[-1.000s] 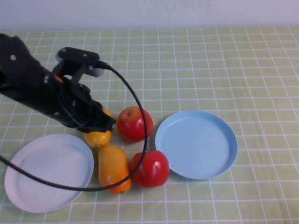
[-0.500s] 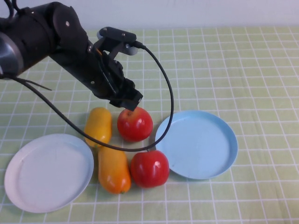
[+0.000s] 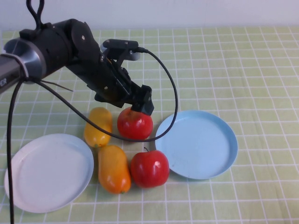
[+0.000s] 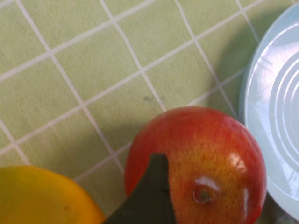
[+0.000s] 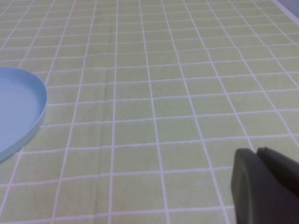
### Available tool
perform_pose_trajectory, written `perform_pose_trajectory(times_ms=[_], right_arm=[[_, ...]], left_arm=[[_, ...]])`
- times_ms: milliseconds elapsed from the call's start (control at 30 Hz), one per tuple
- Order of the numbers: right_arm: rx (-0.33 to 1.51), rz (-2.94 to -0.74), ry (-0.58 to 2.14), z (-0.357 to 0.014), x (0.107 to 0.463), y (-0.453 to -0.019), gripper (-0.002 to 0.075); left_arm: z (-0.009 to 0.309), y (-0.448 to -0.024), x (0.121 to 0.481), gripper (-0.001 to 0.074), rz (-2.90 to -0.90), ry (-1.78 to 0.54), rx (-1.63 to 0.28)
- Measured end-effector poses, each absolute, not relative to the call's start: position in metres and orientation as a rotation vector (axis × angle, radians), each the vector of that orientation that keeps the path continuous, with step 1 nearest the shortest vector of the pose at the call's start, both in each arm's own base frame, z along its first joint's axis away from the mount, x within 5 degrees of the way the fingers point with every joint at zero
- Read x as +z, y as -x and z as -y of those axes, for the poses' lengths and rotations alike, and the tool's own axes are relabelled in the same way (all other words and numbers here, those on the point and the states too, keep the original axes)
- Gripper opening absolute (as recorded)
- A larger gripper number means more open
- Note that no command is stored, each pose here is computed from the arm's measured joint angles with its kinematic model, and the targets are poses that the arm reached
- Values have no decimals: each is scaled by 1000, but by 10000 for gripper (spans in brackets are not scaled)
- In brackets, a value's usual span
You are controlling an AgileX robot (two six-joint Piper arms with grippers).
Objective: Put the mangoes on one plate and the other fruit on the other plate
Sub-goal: Put one type of fruit in the left plate
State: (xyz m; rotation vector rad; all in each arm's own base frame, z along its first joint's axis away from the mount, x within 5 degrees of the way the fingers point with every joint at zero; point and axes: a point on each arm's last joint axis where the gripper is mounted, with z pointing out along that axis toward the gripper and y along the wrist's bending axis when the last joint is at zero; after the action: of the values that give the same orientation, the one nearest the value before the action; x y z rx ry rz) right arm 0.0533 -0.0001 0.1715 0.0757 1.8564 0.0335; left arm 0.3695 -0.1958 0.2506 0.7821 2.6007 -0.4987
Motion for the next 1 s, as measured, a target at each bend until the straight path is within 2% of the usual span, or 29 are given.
perform_pose_trajectory(times_ms=[267,467,1000], right_arm=[[34,-1856,-76,0,172,-53,-16],[34,-1856,-76,0,172,-53,-16],[34,-1856,-76,0,172,-53,-16]], left_arm=[[184,-384,239,669,-2625,-687,-526],[188,-395,234,669,-2633,-685,-538],[187,-392,229,669,-2723,-721,-552]])
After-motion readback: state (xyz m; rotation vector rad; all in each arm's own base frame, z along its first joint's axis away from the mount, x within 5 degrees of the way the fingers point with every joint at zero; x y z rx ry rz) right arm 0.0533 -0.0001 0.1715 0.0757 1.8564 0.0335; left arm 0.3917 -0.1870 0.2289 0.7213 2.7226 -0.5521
